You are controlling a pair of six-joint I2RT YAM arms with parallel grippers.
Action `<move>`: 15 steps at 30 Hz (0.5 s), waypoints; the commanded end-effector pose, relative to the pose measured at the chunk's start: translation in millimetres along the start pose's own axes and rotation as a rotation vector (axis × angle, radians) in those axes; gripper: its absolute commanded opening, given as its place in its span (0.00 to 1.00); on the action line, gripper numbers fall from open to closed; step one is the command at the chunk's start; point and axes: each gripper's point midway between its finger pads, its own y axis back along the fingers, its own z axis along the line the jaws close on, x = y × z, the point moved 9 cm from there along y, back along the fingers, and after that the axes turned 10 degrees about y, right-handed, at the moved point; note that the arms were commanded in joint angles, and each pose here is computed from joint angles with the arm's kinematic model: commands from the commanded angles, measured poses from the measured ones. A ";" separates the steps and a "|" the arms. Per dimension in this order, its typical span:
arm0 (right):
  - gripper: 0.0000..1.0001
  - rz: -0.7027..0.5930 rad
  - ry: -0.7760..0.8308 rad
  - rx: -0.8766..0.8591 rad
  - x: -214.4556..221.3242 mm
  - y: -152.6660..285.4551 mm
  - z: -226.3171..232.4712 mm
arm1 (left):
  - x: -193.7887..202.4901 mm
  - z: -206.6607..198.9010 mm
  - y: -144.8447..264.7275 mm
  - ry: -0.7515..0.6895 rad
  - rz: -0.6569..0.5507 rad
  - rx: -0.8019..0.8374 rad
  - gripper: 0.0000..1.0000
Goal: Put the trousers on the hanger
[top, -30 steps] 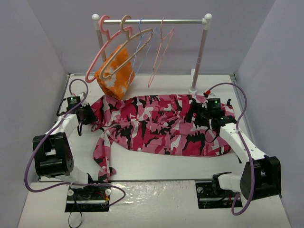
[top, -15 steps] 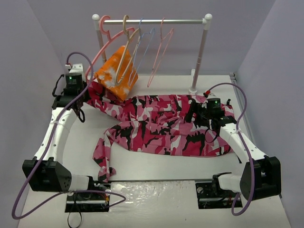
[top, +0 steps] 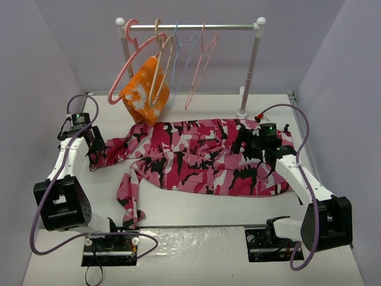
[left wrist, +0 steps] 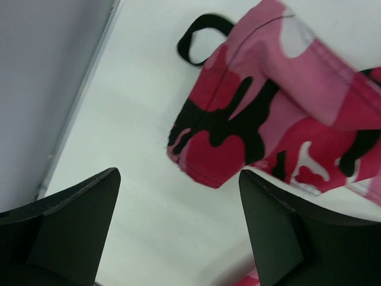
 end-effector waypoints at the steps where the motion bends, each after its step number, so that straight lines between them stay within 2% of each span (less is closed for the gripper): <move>1: 0.84 -0.071 0.019 -0.030 -11.2 7.6 4.9 | -46.7 -24.5 3.2 0.090 -0.127 0.230 0.78; 7: 0.84 -0.076 0.024 -0.024 -6.6 10.7 3.5 | -55.2 -21.5 -44.9 0.095 -0.029 0.202 0.75; 12: 0.84 -0.076 0.026 -0.010 -5.4 9.9 1.8 | -41.6 -31.3 -76.2 0.078 0.085 0.220 0.61; 15: 0.84 -0.071 0.025 -0.001 -4.6 8.4 0.4 | -29.4 -32.0 -94.4 0.065 0.134 0.194 0.58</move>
